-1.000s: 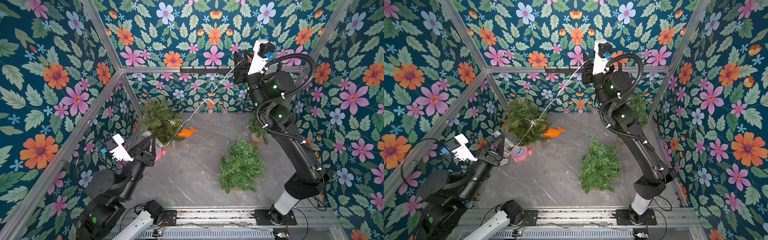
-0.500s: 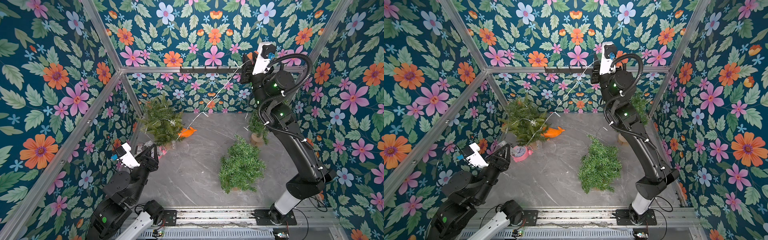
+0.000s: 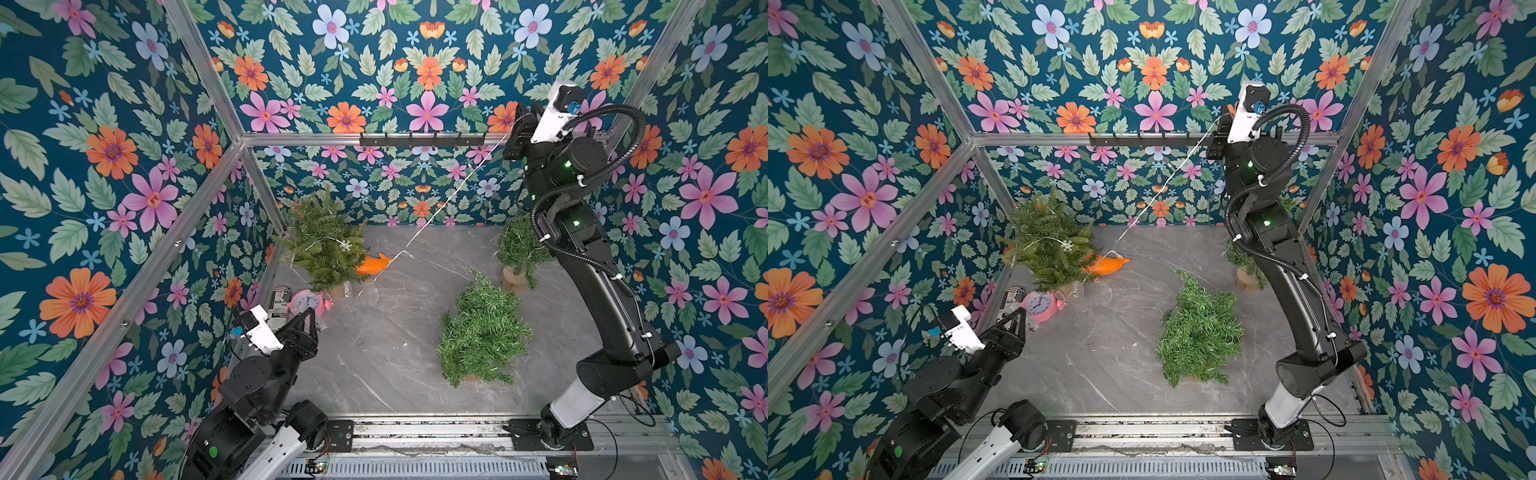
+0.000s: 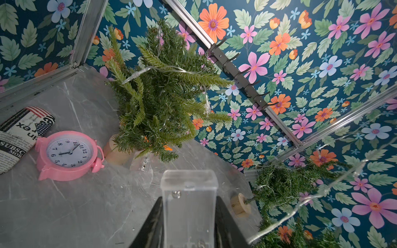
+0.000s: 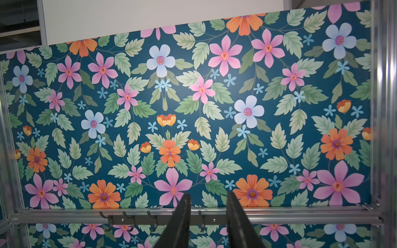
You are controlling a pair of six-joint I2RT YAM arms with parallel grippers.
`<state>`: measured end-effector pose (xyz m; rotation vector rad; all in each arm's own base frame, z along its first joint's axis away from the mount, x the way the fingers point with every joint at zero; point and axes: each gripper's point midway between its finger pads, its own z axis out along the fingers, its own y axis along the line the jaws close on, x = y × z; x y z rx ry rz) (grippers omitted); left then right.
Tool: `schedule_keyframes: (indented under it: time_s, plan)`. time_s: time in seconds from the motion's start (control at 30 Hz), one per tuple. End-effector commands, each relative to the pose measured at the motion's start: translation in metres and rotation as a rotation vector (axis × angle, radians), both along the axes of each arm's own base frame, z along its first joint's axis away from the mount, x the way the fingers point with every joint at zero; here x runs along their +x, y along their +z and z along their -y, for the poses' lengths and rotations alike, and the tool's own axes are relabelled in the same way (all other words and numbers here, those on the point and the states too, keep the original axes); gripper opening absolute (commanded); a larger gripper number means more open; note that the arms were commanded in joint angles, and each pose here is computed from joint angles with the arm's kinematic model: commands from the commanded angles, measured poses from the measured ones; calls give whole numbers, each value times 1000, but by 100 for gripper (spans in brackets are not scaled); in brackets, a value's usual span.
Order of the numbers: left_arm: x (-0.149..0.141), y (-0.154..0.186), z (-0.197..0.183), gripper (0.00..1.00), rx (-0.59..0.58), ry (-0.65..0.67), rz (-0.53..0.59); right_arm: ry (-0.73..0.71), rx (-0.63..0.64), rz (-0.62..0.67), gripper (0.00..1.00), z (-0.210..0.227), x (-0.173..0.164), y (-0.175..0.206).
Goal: Wrap string light around the christmas tree
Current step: Wrap the light string around the Christmas tree.
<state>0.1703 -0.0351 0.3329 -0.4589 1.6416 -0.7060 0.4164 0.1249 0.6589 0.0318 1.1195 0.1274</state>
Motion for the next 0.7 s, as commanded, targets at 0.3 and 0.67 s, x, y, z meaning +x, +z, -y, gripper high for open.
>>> schedule_keyframes:
  time_s: [0.3, 0.67]
  plan:
    - [-15, 29, -24, 0, -56, 57, 95, 231, -35, 109, 4, -8, -81, 22]
    - [-22, 59, -56, 0, -144, 207, 196, 585, -241, 45, 4, -77, -191, -25]
